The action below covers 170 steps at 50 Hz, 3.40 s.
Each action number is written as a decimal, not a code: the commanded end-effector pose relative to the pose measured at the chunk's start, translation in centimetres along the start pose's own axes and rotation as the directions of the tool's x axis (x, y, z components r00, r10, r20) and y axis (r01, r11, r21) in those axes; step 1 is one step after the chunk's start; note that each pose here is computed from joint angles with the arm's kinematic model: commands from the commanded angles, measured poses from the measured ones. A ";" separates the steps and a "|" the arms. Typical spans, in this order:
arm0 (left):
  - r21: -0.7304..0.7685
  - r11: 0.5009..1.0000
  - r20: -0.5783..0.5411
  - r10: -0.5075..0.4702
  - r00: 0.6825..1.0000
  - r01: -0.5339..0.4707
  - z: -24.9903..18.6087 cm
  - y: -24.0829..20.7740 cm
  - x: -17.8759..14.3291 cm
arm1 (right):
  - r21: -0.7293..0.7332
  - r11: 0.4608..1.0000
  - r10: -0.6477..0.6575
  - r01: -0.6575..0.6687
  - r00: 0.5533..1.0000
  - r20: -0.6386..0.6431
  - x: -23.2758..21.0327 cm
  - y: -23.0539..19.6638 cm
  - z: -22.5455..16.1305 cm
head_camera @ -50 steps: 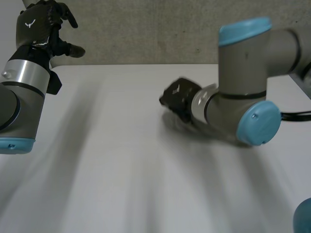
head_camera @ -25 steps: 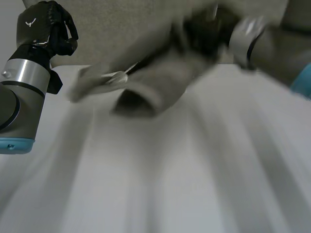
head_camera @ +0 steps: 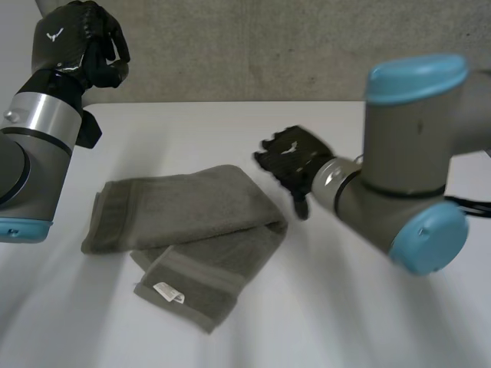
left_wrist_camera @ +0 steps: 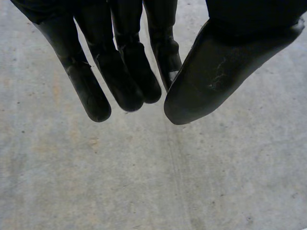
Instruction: Fold the towel.
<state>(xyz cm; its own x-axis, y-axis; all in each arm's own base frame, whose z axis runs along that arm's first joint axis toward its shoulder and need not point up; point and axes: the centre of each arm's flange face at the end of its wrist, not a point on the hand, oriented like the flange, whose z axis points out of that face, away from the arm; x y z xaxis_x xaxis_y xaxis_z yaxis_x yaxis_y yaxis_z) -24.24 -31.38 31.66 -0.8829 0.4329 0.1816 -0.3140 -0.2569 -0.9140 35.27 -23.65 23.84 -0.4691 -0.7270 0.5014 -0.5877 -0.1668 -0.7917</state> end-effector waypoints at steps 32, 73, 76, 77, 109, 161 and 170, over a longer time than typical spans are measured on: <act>0.002 1.000 -0.013 0.004 1.000 -0.004 0.0 -0.1 -0.1 | -0.076 0.984 0.178 -0.161 0.886 0.429 -13.7 2.9 0.4; 0.005 1.000 -0.013 0.004 1.000 -0.004 0.0 -0.1 -0.1 | -0.063 0.991 0.132 -0.117 0.913 0.386 -14.0 4.6 1.5; 0.005 1.000 -0.013 0.004 1.000 -0.004 0.0 -0.1 -0.1 | -0.055 0.992 0.128 -0.116 0.918 0.375 -13.9 4.6 1.7; 0.005 1.000 -0.013 0.004 1.000 -0.004 0.0 -0.1 -0.1 | -0.055 0.992 0.128 -0.116 0.918 0.375 -13.9 4.6 1.7; 0.027 1.000 0.022 0.009 1.000 -0.010 0.1 -0.7 -0.7 | 0.801 0.591 0.530 -0.093 0.794 -0.299 19.2 -17.9 -13.1; 0.021 1.000 0.039 0.009 0.999 -0.010 0.1 -0.4 -0.9 | -0.021 0.992 0.121 -0.121 0.992 -0.025 0.8 4.5 3.5; 0.021 1.000 0.039 0.009 0.999 -0.010 0.0 -0.4 -0.9 | 0.470 0.880 0.211 -0.069 0.943 -0.257 11.1 -11.2 -3.7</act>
<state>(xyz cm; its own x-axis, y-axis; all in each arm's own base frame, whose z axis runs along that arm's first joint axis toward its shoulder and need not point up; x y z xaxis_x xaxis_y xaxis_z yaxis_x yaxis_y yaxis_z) -23.30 -31.73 31.86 -0.8985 0.3969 0.1873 -0.3125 -0.2789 -0.9081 35.11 -28.13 25.96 -0.6057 -0.6664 0.4348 -0.4348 -0.1804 -0.8823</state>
